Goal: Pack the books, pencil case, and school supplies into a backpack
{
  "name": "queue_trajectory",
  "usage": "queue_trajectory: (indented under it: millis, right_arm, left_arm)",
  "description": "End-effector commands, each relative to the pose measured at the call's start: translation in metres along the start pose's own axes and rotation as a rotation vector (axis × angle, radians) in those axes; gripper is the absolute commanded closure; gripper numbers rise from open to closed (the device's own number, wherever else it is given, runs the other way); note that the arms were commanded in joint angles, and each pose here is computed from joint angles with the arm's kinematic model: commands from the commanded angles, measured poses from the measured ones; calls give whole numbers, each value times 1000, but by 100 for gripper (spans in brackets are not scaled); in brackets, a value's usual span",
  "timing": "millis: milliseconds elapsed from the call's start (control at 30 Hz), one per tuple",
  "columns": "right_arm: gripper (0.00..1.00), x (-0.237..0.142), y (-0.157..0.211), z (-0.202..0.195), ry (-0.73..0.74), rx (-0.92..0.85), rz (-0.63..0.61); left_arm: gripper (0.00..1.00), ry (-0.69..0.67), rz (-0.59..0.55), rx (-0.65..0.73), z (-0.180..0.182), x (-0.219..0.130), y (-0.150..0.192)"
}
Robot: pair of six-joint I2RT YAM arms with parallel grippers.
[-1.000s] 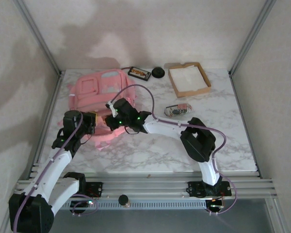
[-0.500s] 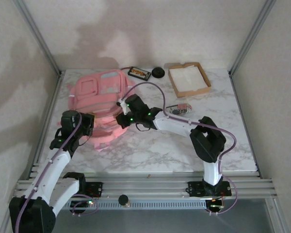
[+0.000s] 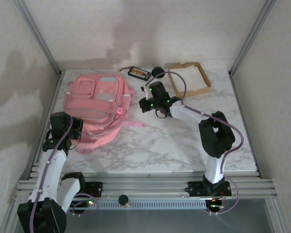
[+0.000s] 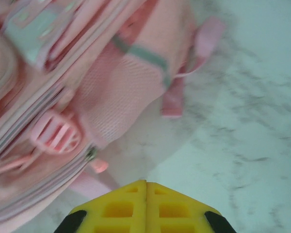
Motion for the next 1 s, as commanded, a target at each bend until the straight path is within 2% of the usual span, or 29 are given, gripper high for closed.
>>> queue_trajectory:
  millis: [0,33,100,167,233,433,500,600,733,767,833,967]
  right_arm:
    - [91,4,13,50,-207,-188,13]
    - [82,7,15,58,-272,-246,17]
    - [77,17,15,61,-330,-304,17]
    - [68,26,14,67,-378,-386,13]
    - [61,32,14,72,-394,-457,-27]
    - [49,70,11,68,-463,-549,23]
    - [47,77,9,70,-489,-574,18]
    - [45,93,13,66,-480,-589,68]
    - [43,94,22,68,-510,-643,55]
    - [43,93,23,72,-525,-659,54]
    - [41,92,27,81,-574,-691,45]
    - [39,95,33,86,-576,-754,54]
  left_arm:
    - [100,46,-66,32,-11,-6,-9]
    - [100,60,-48,25,-11,-4,-8]
    - [100,80,-29,9,-12,-3,-7]
    - [100,90,-24,3,-15,-6,-7]
    - [100,104,-26,4,-18,-9,-7]
    - [100,29,0,-20,-1,-3,-2]
    - [98,48,15,-38,4,0,1]
    - [91,27,6,-42,9,-1,2]
    - [59,49,45,-78,19,-5,20]
    - [55,79,62,-101,21,-4,27]
    - [50,91,90,-166,33,1,41]
    - [48,120,117,-211,40,11,61]
Point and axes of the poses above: each hand's point on the last joint's axis, 136 mm out from that joint toward the fingers, its own x axis out along the fingers, its own z axis along the line the jaws close on, y = z × x, the point moved 10 cm from there along -x, back along the fingers, and after that the axes turned 3 degrees about x, right-handed, at the moved point
